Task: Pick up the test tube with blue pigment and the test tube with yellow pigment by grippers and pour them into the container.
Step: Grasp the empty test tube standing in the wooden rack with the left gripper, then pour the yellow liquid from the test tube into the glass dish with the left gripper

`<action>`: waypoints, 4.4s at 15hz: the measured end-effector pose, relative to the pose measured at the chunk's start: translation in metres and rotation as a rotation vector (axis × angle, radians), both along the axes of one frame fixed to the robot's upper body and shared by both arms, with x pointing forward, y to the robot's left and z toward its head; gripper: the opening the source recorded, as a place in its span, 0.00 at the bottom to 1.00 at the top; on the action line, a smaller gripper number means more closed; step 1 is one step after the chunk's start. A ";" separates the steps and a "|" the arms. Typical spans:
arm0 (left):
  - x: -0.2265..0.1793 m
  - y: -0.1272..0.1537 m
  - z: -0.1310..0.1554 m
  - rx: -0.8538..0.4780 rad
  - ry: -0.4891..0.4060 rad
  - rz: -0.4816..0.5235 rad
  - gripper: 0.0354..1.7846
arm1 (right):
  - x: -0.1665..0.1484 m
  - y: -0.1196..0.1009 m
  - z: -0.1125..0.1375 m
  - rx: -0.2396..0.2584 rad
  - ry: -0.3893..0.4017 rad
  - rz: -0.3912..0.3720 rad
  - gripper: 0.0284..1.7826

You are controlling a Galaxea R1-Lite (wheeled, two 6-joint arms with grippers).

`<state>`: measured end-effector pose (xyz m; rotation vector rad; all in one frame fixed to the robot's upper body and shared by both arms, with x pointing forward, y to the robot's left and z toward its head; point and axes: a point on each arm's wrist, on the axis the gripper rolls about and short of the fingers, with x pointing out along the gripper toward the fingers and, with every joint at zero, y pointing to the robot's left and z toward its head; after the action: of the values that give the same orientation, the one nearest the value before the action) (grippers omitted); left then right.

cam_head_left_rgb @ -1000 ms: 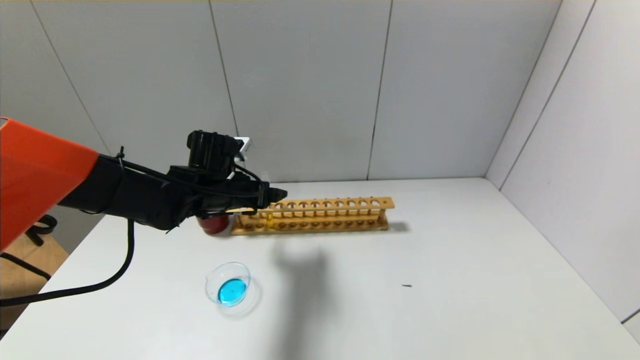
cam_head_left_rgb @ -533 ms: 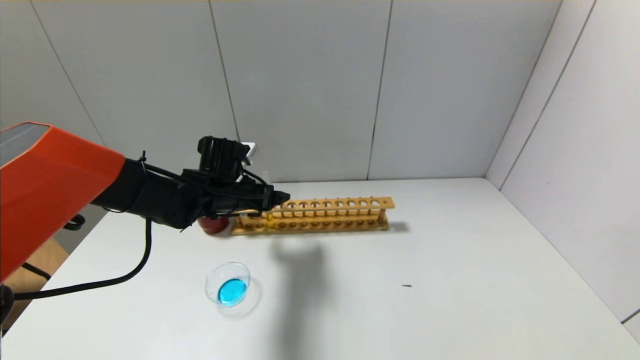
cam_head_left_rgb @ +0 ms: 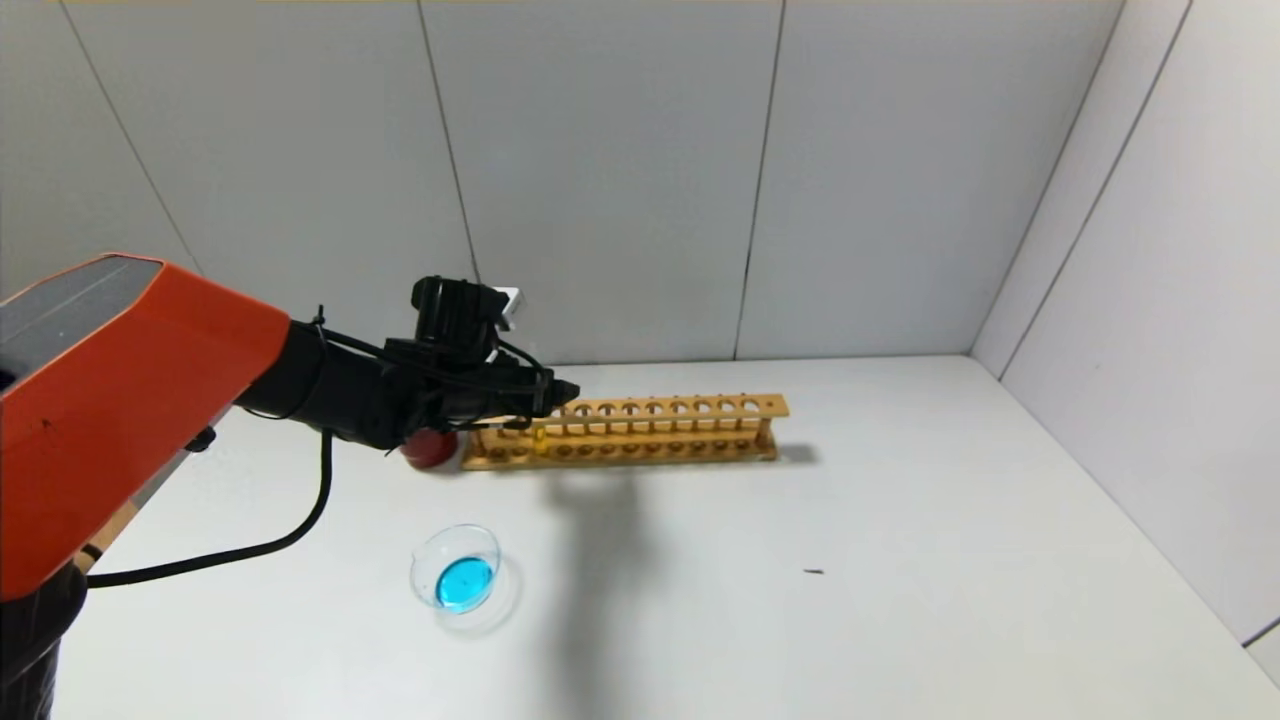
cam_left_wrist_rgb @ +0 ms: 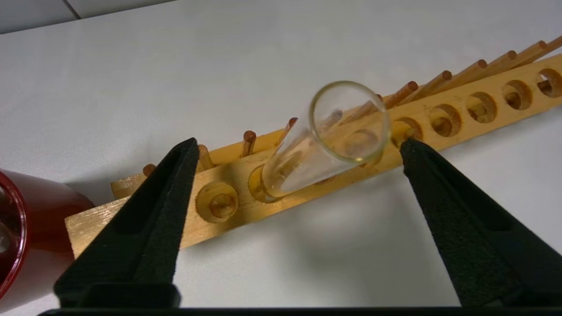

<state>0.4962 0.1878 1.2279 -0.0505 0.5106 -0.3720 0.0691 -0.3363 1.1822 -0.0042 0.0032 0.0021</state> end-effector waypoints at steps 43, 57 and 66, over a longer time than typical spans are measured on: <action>-0.168 0.113 0.098 0.554 -0.493 -0.339 0.17 | 0.000 0.000 0.000 0.000 0.000 0.000 0.98; -0.175 0.134 0.035 1.117 -0.631 -0.733 0.17 | 0.000 0.000 0.000 0.000 0.000 0.000 0.98; -0.136 0.138 0.008 1.345 -0.771 -0.787 0.17 | 0.000 0.000 0.000 0.000 0.000 0.000 0.98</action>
<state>0.3606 0.3263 1.2356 1.5771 -0.0986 -0.6964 0.0691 -0.3363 1.1821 -0.0042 0.0036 0.0023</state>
